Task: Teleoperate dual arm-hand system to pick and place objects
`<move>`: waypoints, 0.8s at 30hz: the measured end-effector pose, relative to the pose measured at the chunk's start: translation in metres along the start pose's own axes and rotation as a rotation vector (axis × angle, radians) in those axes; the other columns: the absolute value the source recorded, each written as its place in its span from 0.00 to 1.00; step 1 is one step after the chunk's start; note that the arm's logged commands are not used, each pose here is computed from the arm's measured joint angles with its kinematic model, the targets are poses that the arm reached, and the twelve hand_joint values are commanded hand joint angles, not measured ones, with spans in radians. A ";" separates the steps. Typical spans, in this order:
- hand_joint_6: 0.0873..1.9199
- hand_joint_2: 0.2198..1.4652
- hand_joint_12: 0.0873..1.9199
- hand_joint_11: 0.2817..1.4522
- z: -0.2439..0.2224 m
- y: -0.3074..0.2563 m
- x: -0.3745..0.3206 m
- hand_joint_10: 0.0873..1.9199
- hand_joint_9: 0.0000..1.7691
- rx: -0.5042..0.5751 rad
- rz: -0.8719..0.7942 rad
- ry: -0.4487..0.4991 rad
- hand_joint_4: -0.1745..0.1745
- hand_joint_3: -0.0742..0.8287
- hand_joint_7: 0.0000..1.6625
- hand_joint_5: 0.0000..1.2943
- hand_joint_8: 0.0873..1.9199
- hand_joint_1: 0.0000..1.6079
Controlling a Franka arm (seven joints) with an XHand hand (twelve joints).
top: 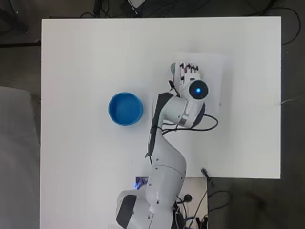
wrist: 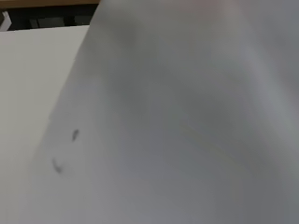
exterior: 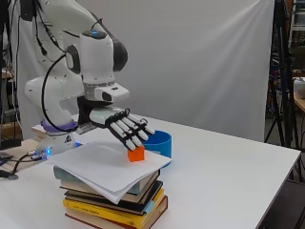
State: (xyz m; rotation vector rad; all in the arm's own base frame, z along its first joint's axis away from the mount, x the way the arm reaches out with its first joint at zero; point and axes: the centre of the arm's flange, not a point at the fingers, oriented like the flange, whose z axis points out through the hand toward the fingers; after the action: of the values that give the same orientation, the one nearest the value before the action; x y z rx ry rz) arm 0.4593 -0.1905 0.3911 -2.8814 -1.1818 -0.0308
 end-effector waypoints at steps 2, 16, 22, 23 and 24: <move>0.00 0.65 0.00 0.16 -0.003 0.008 0.005 0.00 0.20 0.014 0.036 -0.004 0.65 0.07 0.12 0.08 0.00 0.26; 0.65 0.80 0.93 0.60 0.028 0.033 0.003 0.99 0.80 0.128 0.086 0.050 0.99 0.09 0.68 0.59 1.00 0.58; 0.69 0.81 0.96 0.60 -0.007 0.014 0.019 1.00 0.79 0.096 0.027 0.119 1.00 0.08 0.66 0.57 1.00 0.57; 0.70 0.82 0.96 0.56 -0.015 0.009 0.022 1.00 0.75 0.088 0.013 0.127 1.00 0.08 0.61 0.55 1.00 0.56; 0.57 0.80 0.83 0.42 -0.026 0.003 0.023 0.87 0.63 0.074 0.002 0.137 0.91 0.08 0.52 0.46 0.81 0.48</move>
State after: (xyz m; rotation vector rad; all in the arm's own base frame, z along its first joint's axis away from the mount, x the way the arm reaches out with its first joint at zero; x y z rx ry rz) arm 0.4775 -0.1778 0.4178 -2.7662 -1.1309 -0.1776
